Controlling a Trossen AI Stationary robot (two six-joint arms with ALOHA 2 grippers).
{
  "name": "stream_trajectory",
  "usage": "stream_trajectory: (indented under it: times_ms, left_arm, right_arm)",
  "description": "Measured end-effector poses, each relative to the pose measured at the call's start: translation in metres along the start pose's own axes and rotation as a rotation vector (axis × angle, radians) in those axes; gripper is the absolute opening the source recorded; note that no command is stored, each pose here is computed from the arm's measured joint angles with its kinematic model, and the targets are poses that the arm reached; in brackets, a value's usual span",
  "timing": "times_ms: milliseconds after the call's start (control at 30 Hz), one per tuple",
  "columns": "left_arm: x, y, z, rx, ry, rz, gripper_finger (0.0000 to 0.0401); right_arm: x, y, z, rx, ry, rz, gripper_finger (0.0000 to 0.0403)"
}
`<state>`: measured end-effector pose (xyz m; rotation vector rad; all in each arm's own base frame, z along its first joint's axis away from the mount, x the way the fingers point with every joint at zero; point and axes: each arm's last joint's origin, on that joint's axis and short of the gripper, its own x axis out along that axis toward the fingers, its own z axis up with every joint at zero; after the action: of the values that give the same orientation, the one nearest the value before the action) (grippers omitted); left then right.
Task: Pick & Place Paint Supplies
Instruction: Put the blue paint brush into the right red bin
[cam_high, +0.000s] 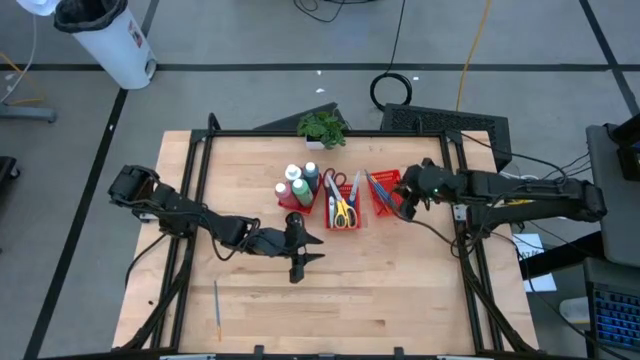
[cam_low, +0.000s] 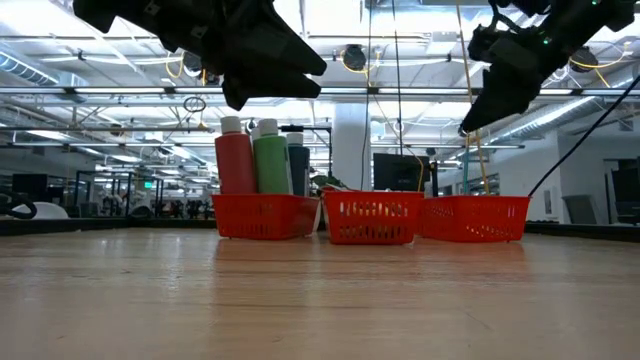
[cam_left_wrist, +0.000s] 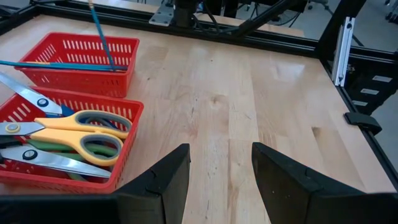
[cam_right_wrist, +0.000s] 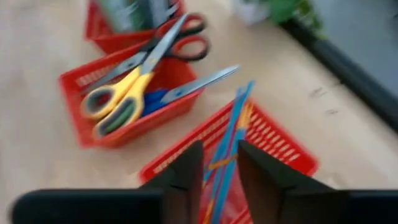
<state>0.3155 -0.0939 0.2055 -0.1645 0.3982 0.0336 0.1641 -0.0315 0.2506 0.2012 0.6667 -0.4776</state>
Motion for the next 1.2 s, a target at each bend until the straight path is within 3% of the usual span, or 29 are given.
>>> stream_trajectory:
  times_ms: [233, 367, 500, 600, 700, 900, 1100, 1200]
  left_arm:
    - [0.000, 0.000, 0.000, 0.000, 0.000, 0.000, 0.0177]
    - [0.000, 0.000, -0.001, 0.003, 0.014, -0.002, 0.0177]
    - [-0.006, -0.004, -0.010, -0.045, 0.131, -0.065, 0.0177]
    - [-0.017, -0.013, -0.023, -0.146, 0.303, -0.112, 0.0177]
    - [-0.031, -0.025, -0.044, -0.287, 0.520, -0.087, 0.0177]
    - [-0.063, -0.059, -0.077, -0.730, 0.841, 0.066, 0.0177]
    - [-0.088, -0.089, -0.093, -0.911, 0.951, 0.109, 0.0177]
    - [-0.098, -0.098, -0.099, -0.962, 1.077, 0.109, 0.0177]
  right_arm:
    - [0.002, -0.001, 0.013, -0.109, -0.144, -0.165, 0.0187]
    - [0.003, 0.002, 0.022, -0.151, -0.222, -0.147, 0.0228]
    - [0.002, 0.005, 0.024, -0.132, -0.243, -0.070, 0.0249]
    - [0.001, 0.009, 0.022, -0.112, -0.230, -0.034, 0.0253]
    - [0.001, 0.014, 0.020, -0.124, -0.236, -0.013, 0.0249]
    - [-0.002, 0.021, 0.020, -0.138, -0.255, 0.022, 0.0235]
    - [-0.003, 0.023, 0.023, -0.126, -0.294, 0.037, 0.0227]
    - [-0.003, 0.023, 0.024, -0.113, -0.297, 0.038, 0.0227]
